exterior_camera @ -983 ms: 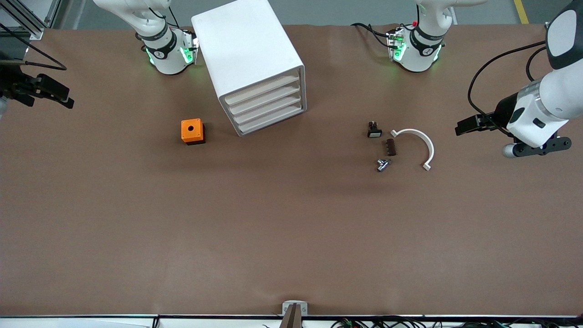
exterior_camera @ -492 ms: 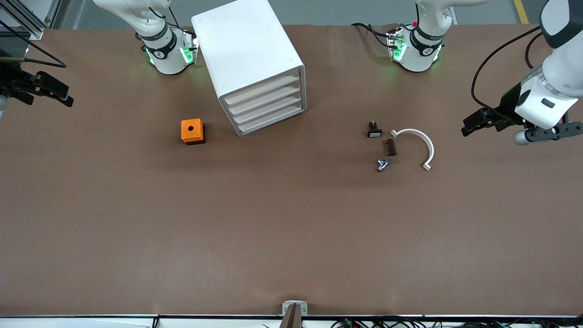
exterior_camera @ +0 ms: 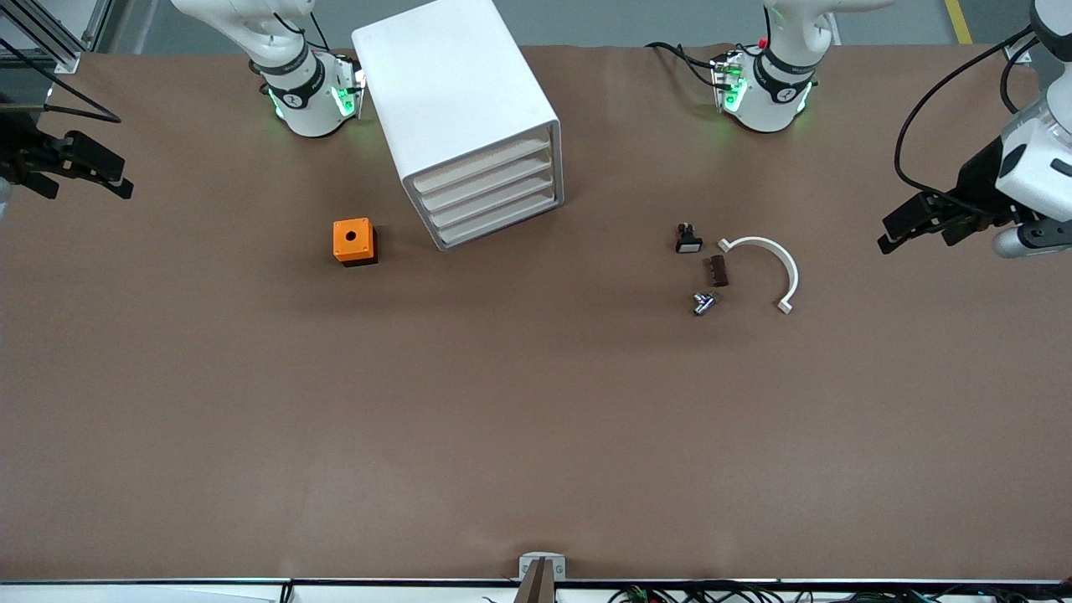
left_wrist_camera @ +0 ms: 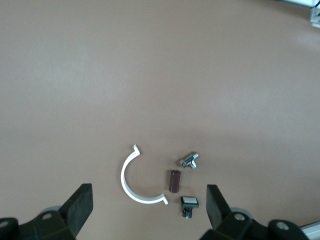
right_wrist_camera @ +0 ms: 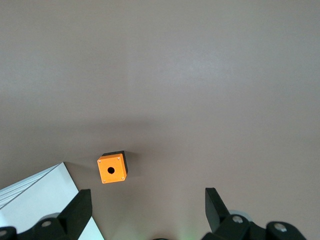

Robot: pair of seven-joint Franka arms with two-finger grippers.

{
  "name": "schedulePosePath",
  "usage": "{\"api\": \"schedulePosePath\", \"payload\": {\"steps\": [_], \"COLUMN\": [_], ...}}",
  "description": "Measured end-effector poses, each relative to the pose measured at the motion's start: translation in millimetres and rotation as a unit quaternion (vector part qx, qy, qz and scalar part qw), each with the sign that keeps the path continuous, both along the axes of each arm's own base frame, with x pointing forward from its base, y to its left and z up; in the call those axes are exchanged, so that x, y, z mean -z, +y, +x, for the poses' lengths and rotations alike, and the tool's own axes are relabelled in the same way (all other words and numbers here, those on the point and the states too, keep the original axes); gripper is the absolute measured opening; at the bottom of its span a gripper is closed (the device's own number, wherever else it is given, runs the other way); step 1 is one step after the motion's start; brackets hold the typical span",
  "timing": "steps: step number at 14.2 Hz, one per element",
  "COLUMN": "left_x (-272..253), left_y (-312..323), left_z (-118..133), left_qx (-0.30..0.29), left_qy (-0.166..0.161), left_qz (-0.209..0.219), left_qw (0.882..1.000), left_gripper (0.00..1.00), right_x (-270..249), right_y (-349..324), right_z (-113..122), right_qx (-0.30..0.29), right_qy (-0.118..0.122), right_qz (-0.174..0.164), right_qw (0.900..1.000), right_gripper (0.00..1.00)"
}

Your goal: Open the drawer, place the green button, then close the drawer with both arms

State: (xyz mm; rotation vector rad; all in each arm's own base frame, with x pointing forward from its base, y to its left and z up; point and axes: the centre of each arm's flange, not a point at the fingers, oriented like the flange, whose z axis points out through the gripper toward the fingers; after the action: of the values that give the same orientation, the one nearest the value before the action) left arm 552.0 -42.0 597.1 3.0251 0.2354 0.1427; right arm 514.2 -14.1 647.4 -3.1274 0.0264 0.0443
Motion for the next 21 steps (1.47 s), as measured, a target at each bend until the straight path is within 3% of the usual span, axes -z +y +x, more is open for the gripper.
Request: {"api": "schedulePosePath", "payload": {"steps": [6,16,21], "left_x": [3,0,-16], "left_y": [0,-1,-2], "left_z": [23,16,-3], "left_qx": [0.032,0.042,0.049], "left_qy": [-0.004,0.02,0.042], "left_qz": [0.001,0.002,0.021], "left_qw": [0.999,0.999,0.998], "left_gripper": [1.0,1.0,1.0], "right_x": [-2,-3,-3], "right_y": [0,-3,-8], "right_z": [2,2,3], "right_qx": [0.0,0.016,0.02], "right_qy": [-0.01,-0.013,-0.015], "right_qz": [0.0,0.009,0.012], "right_qw": [1.0,1.0,1.0], "right_gripper": [1.0,1.0,1.0]}}
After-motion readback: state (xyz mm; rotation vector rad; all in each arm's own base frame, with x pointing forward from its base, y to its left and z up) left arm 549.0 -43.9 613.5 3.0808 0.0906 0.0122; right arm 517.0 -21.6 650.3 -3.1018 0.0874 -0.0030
